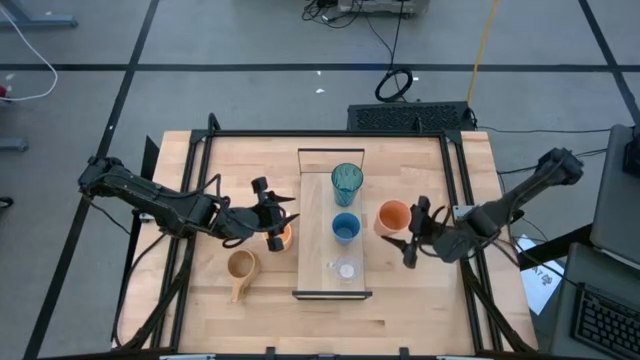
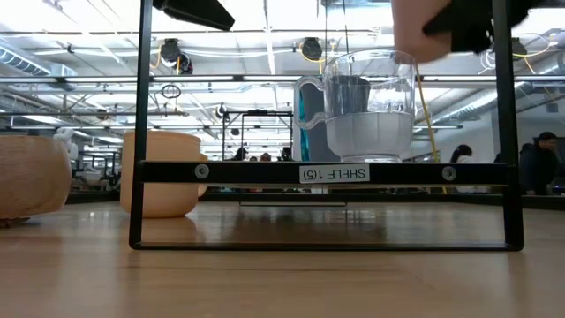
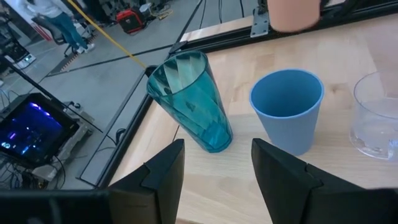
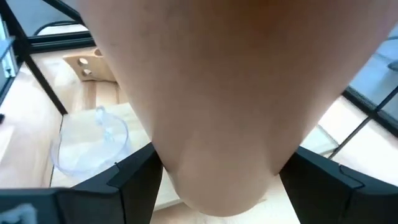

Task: Stack small to large cups/mugs on shelf
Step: Put the orange cup on the shelf

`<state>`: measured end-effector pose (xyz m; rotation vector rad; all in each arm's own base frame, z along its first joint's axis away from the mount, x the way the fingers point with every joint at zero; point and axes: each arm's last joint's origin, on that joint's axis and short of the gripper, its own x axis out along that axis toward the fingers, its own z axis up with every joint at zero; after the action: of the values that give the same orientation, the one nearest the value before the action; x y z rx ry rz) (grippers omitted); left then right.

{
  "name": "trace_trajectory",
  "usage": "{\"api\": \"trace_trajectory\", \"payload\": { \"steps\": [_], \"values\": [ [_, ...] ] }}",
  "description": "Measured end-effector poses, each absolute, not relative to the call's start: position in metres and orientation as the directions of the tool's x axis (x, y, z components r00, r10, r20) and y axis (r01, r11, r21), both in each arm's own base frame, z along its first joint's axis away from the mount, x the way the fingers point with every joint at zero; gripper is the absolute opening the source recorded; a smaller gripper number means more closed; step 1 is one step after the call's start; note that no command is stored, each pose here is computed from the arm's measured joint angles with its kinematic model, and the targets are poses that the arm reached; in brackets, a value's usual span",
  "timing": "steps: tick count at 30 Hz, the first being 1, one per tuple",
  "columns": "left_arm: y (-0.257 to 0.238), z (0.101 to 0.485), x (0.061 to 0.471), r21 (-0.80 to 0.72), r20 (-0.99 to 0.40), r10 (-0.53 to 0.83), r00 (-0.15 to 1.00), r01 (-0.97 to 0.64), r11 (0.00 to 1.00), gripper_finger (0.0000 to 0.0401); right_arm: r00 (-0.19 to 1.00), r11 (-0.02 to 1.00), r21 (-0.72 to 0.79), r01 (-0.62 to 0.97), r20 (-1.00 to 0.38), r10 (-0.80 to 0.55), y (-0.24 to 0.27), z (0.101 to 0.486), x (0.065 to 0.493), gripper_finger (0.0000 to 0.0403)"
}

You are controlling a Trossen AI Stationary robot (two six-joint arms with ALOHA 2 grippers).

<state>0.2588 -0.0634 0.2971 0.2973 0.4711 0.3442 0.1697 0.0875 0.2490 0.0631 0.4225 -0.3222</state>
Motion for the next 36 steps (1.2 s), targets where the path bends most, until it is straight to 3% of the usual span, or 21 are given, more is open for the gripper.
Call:
{"api": "trace_trajectory", "payload": {
  "steps": [6, 12, 21, 26, 36],
  "values": [
    [-0.064, 0.299, 0.260, 0.372, -0.374, 0.385, 0.844, -0.244, 0.895, 0.0189, 0.839, 0.946, 0.000, 0.324, -0.462, -0.288, 0.076, 0.286, 0.175, 0.0279],
    [-0.065, 0.305, 0.263, 0.381, -0.321, 0.375, 0.870, -0.244, 0.892, 0.0189, 0.822, 0.949, 0.027, 0.316, -0.507, -0.259, 0.066, 0.297, 0.184, 0.0279],
    [-0.062, 0.321, 0.271, 0.413, -0.227, 0.200, 0.953, -0.092, 0.906, 0.0189, 0.789, 0.947, 0.036, 0.318, -0.564, -0.244, 0.053, 0.291, 0.196, 0.0279],
    [-0.053, 0.349, 0.276, 0.437, -0.189, 0.097, 0.977, -0.005, 0.899, 0.0189, 0.781, 0.942, 0.034, 0.334, -0.570, -0.256, 0.046, 0.291, 0.198, 0.0279],
    [-0.037, 0.385, 0.316, 0.515, -0.319, 0.023, 0.947, 0.153, 0.844, 0.0191, 0.776, 0.942, 0.023, 0.334, -0.573, -0.261, 0.038, 0.291, 0.201, 0.0279]
  ]
}}
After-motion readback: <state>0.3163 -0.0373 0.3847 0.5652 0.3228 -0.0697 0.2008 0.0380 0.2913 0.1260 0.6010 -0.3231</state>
